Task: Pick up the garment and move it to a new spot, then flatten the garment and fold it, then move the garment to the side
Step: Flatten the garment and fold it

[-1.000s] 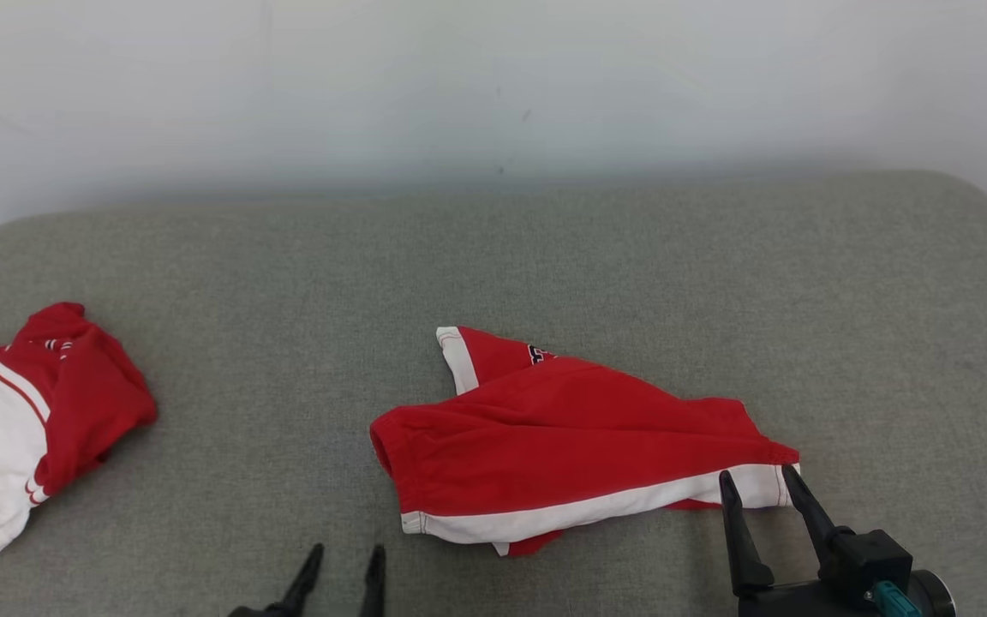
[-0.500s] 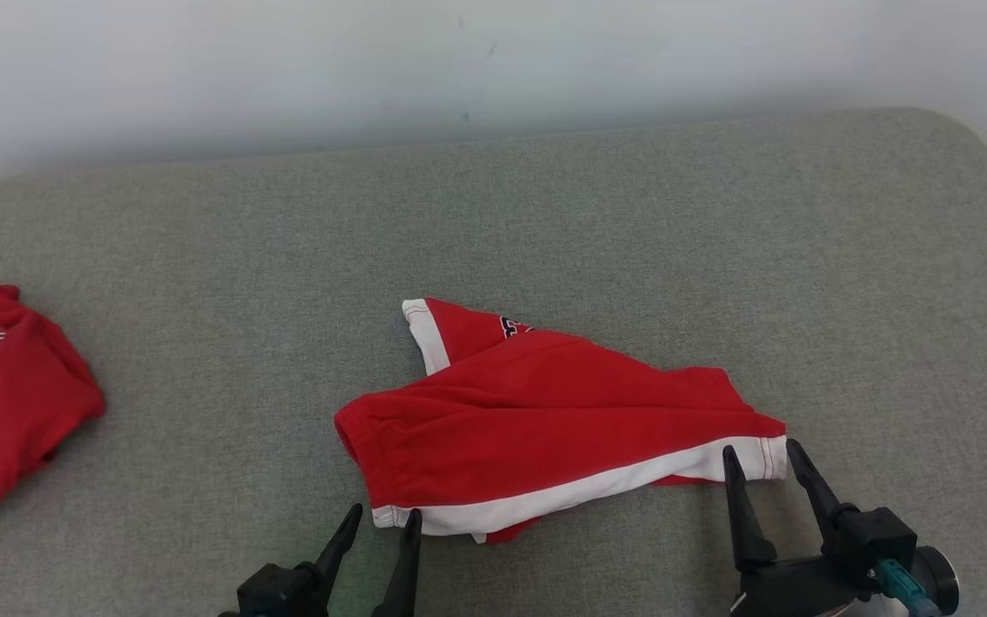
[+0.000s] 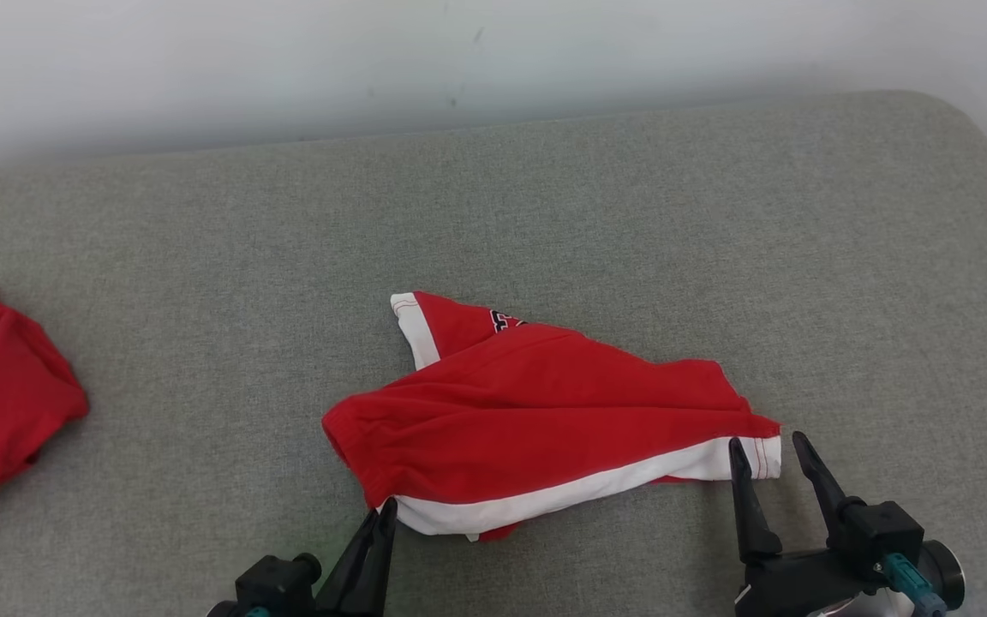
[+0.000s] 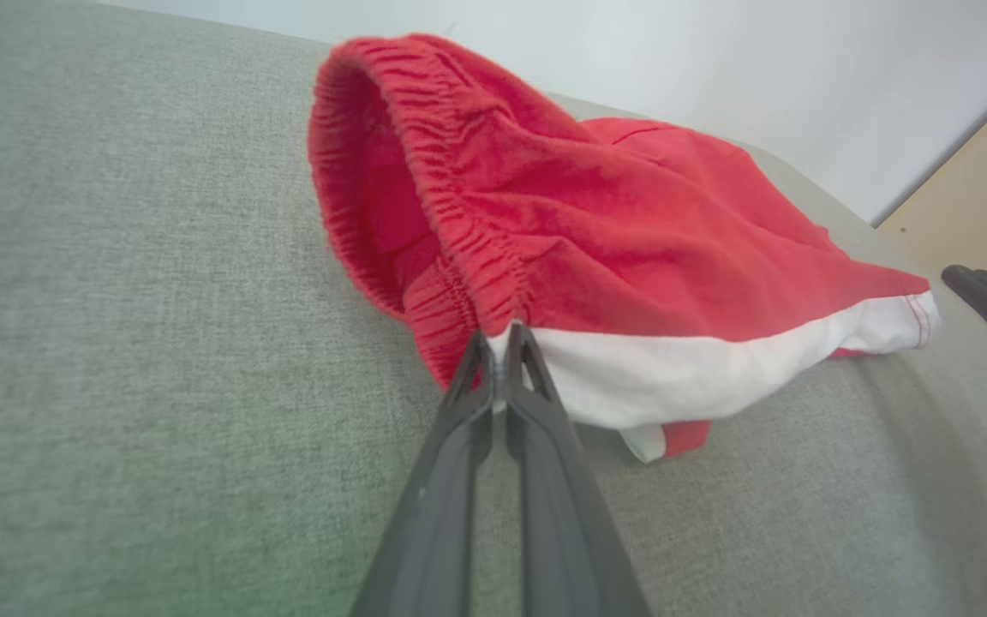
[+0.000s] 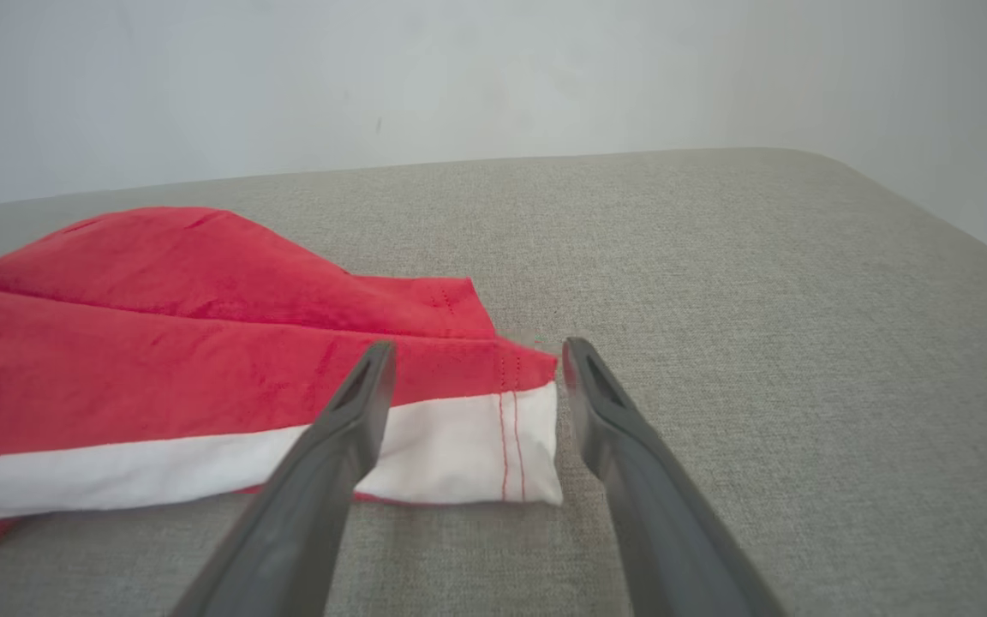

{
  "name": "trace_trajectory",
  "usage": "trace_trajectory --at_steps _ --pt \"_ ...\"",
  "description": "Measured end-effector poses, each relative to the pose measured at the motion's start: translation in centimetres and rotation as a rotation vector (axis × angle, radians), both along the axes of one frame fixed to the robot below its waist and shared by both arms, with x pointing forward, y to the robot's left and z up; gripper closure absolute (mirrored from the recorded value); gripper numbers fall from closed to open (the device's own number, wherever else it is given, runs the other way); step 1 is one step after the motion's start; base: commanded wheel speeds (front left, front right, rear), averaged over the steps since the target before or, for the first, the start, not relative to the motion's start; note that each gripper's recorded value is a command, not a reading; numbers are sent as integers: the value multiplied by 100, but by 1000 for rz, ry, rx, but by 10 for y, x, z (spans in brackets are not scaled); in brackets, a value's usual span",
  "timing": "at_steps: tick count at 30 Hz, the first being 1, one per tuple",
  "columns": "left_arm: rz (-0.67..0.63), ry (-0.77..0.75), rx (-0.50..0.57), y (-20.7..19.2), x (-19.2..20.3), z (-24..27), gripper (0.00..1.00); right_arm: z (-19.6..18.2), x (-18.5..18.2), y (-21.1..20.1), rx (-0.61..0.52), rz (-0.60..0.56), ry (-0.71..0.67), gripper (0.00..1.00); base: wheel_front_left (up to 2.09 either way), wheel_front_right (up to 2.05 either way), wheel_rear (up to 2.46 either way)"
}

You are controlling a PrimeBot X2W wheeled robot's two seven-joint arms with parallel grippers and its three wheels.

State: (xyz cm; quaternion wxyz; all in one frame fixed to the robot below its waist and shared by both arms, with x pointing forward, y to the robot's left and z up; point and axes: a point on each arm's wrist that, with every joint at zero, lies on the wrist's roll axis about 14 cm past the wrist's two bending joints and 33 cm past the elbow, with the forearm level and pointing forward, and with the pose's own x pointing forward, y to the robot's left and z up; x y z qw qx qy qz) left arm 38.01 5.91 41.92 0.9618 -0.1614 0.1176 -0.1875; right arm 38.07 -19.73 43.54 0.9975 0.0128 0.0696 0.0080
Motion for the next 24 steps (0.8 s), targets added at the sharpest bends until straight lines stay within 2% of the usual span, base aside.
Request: trace_trajectory --at_steps 8,24 --pt "28 -23 25 11 6 3 100 -5 -2 -1 1 -2 15 0 0 0 0" --pt "34 -26 40 14 8 2 100 -39 -19 -2 29 -10 129 0 0 0 0"
